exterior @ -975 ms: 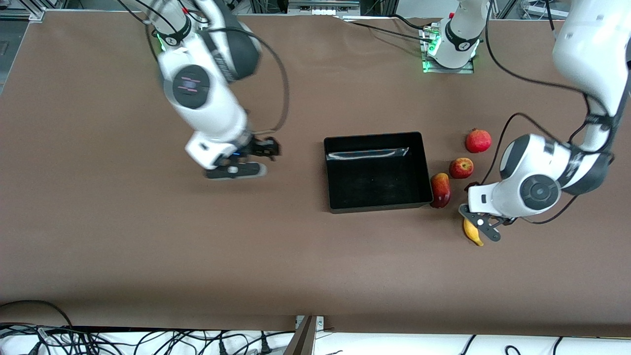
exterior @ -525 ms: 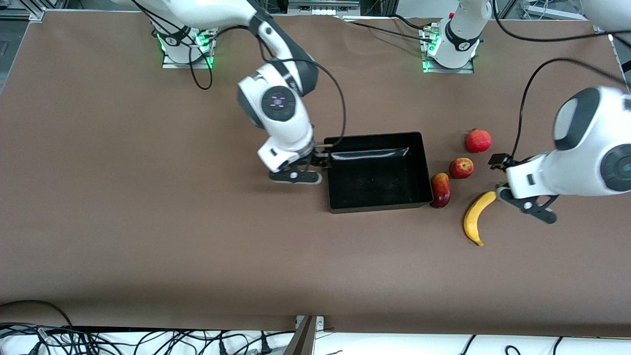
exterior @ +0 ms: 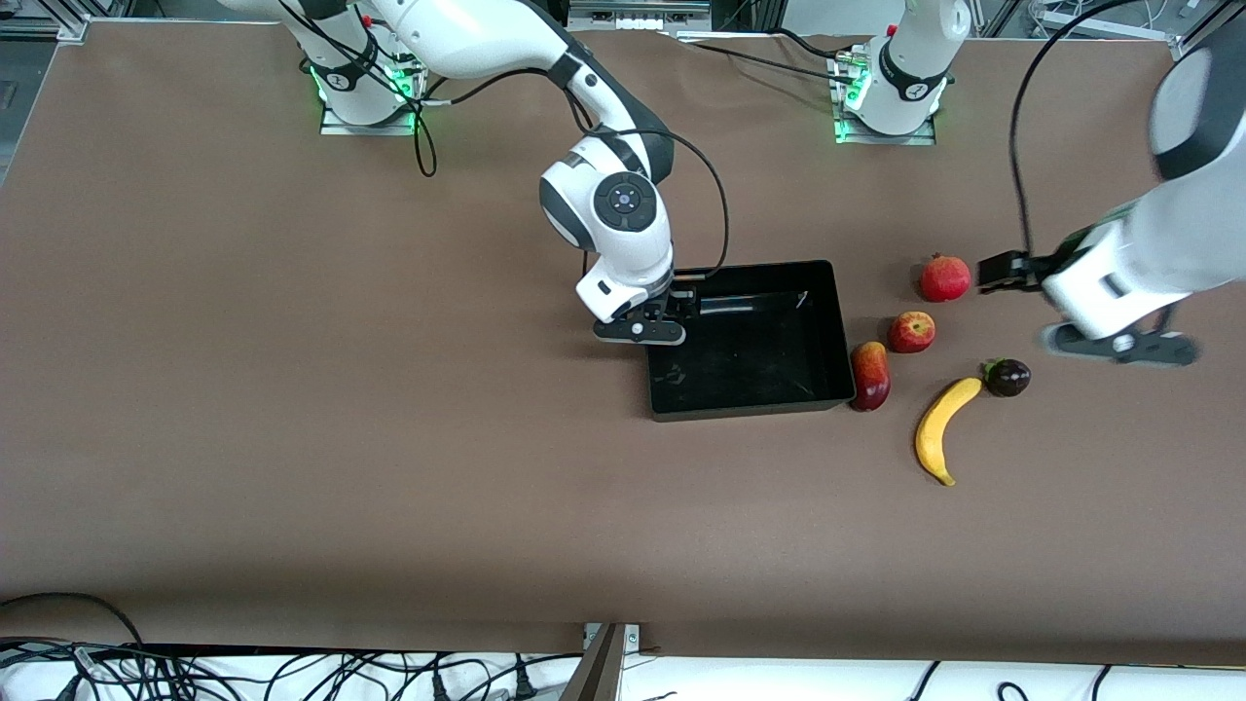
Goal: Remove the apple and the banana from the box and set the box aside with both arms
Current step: 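Drag the empty black tray away from the fruits with the right gripper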
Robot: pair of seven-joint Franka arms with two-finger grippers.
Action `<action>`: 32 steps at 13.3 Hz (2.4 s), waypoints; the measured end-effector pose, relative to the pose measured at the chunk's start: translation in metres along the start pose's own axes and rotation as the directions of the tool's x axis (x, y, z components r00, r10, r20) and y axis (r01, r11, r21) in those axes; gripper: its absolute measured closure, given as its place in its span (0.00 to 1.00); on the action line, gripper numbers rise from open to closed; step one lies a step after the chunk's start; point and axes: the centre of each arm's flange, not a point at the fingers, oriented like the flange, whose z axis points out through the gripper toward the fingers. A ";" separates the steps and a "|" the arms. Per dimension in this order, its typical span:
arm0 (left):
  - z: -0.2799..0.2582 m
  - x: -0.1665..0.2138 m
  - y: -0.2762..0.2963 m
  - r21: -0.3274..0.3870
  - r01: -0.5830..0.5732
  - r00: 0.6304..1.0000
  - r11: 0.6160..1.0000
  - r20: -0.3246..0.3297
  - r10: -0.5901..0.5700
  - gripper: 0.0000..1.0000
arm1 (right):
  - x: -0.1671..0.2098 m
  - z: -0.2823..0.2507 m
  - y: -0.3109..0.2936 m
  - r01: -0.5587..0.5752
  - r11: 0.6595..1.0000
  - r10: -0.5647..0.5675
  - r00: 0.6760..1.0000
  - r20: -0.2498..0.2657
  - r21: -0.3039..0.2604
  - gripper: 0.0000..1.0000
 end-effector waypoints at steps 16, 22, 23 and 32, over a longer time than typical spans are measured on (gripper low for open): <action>-0.003 -0.066 -0.009 -0.061 0.042 0.982 0.997 -0.182 -0.053 0.00 | 0.066 -0.040 0.052 0.027 0.998 -0.028 0.999 -0.031 -0.063 0.95; -0.003 -0.066 -0.008 -0.063 0.040 0.982 0.997 -0.181 -0.051 0.00 | 0.146 -0.119 0.221 0.179 0.977 -0.175 0.984 0.042 -0.117 0.95; -0.003 -0.066 -0.008 -0.063 0.040 0.982 0.997 -0.181 -0.051 0.00 | 0.152 -0.122 0.256 0.186 0.975 -0.181 0.982 0.052 -0.121 0.95; -0.003 -0.066 -0.007 -0.063 0.039 0.982 0.997 -0.180 -0.049 0.00 | 0.111 -0.066 0.497 0.135 0.981 -0.134 0.991 0.019 -0.142 0.95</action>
